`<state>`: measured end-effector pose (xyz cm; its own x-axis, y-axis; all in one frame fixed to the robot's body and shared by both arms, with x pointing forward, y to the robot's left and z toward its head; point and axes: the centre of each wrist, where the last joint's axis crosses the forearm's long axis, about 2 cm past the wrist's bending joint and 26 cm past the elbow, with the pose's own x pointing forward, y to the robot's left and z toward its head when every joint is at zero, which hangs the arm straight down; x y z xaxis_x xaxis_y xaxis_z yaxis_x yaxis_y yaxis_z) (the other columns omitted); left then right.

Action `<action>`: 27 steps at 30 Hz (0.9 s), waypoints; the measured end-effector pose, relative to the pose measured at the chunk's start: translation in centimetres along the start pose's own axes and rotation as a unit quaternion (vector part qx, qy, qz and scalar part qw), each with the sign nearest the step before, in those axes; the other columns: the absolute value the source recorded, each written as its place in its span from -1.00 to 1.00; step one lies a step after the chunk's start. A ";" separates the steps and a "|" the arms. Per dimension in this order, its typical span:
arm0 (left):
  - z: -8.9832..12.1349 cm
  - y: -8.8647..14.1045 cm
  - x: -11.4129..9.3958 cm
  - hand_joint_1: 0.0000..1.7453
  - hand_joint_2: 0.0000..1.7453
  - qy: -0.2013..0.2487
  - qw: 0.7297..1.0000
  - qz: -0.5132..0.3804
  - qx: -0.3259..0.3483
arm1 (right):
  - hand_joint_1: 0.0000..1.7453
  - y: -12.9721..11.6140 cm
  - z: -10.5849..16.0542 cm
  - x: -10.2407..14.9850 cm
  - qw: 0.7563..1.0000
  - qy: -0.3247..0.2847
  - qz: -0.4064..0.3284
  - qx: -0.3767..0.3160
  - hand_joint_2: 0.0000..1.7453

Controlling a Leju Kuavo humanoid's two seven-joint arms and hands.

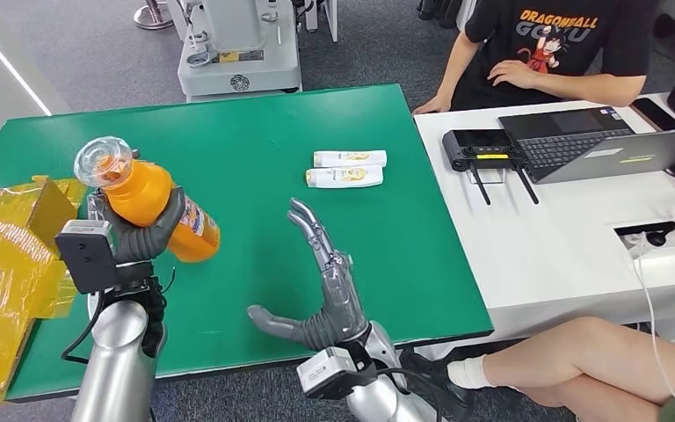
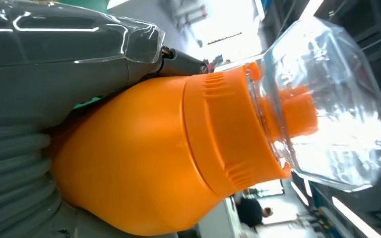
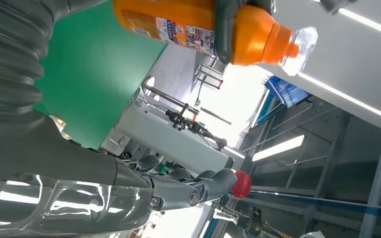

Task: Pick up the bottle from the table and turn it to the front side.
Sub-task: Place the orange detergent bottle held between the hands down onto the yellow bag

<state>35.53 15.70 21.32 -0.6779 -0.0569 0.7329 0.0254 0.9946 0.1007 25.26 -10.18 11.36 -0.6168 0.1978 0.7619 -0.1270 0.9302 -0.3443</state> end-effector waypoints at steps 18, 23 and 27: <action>-7.7 17.2 -2.9 1.00 1.00 0.003 0.888 -0.445 -0.112 | -1.00 0.1 2.6 1.4 1.000 0.018 -0.006 -0.008 1.00; -7.8 21.8 -4.0 1.00 1.00 0.039 0.823 -0.542 -0.167 | -1.00 0.1 3.1 1.8 1.000 0.018 -0.010 -0.007 1.00; -5.6 24.1 -5.1 1.00 1.00 0.068 0.792 -0.573 -0.197 | -1.00 0.0 3.0 2.0 1.000 0.016 -0.014 -0.003 1.00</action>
<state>43.72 39.43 23.76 -0.3361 -0.9392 0.0707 -0.3051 0.1796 0.9352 21.70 -10.69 11.18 -0.5884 0.1819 0.7878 -0.1379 0.9375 -0.3195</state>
